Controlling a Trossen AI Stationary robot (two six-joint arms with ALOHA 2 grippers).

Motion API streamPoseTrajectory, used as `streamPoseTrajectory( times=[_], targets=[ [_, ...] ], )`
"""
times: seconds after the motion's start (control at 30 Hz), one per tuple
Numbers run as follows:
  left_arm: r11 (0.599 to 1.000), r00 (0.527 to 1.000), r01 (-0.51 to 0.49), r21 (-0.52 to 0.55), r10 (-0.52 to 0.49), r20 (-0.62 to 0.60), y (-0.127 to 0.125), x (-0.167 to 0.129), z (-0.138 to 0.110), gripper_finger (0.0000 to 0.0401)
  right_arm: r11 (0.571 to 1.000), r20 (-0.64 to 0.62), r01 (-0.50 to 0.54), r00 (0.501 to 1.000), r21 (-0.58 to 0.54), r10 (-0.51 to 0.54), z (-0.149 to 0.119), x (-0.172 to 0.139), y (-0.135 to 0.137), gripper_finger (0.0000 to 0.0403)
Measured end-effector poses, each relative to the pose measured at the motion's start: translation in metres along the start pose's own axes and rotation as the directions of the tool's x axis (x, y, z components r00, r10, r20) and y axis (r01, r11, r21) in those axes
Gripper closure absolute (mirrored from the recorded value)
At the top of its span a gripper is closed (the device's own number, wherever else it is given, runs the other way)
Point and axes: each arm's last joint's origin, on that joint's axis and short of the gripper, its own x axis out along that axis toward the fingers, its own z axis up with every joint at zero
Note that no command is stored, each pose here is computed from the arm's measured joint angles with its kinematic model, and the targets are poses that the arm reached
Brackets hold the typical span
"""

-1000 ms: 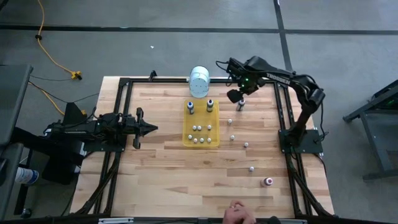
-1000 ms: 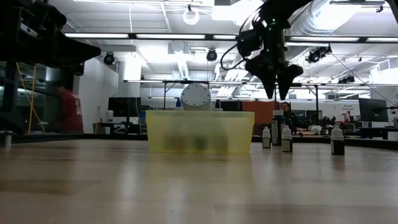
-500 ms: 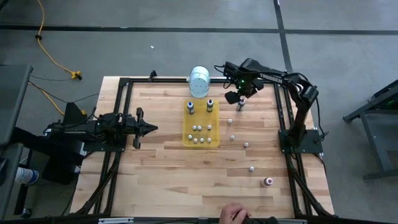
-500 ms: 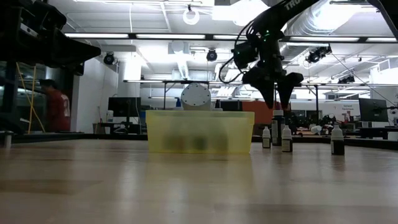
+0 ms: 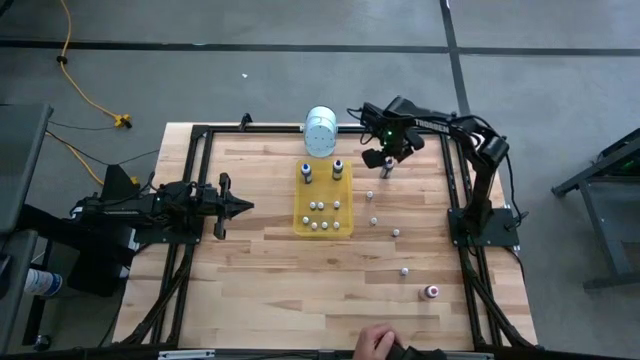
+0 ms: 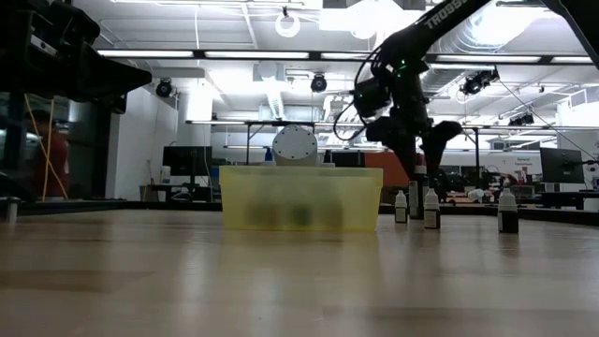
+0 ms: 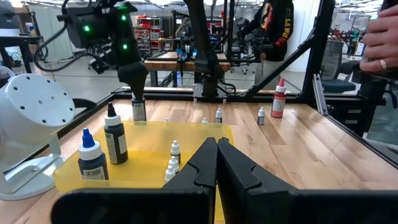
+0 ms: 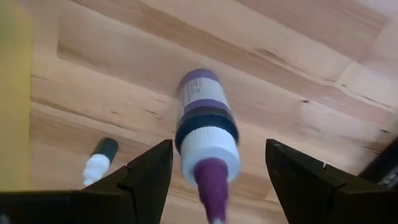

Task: Pick & Place food coloring
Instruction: Put the big purple food coloring bottle in the yellow transparent bin

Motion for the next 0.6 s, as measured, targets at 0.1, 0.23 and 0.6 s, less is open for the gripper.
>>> streamPoseTrajectory(
  times=[0.1,0.23,0.6],
  targets=[
    [1.000,1.000,0.000,0.000,0.000,0.000,0.000,0.000,0.000,0.0401,1.000,0.012,-0.010,1.000,0.003,0.010,0.001,0.009,0.001,0.0158],
    [1.000,1.000,0.000,0.000,0.000,0.000,0.000,0.000,0.000,0.0401,1.000,0.039,-0.024,0.999,0.004,0.024,0.001,0.010,0.001,0.0158],
    [1.000,1.000,0.000,0.000,0.000,0.000,0.000,0.000,0.000,0.0401,0.999,0.067,-0.030,0.997,0.010,0.029,-0.007,-0.006,-0.006,0.0169]
  ],
)
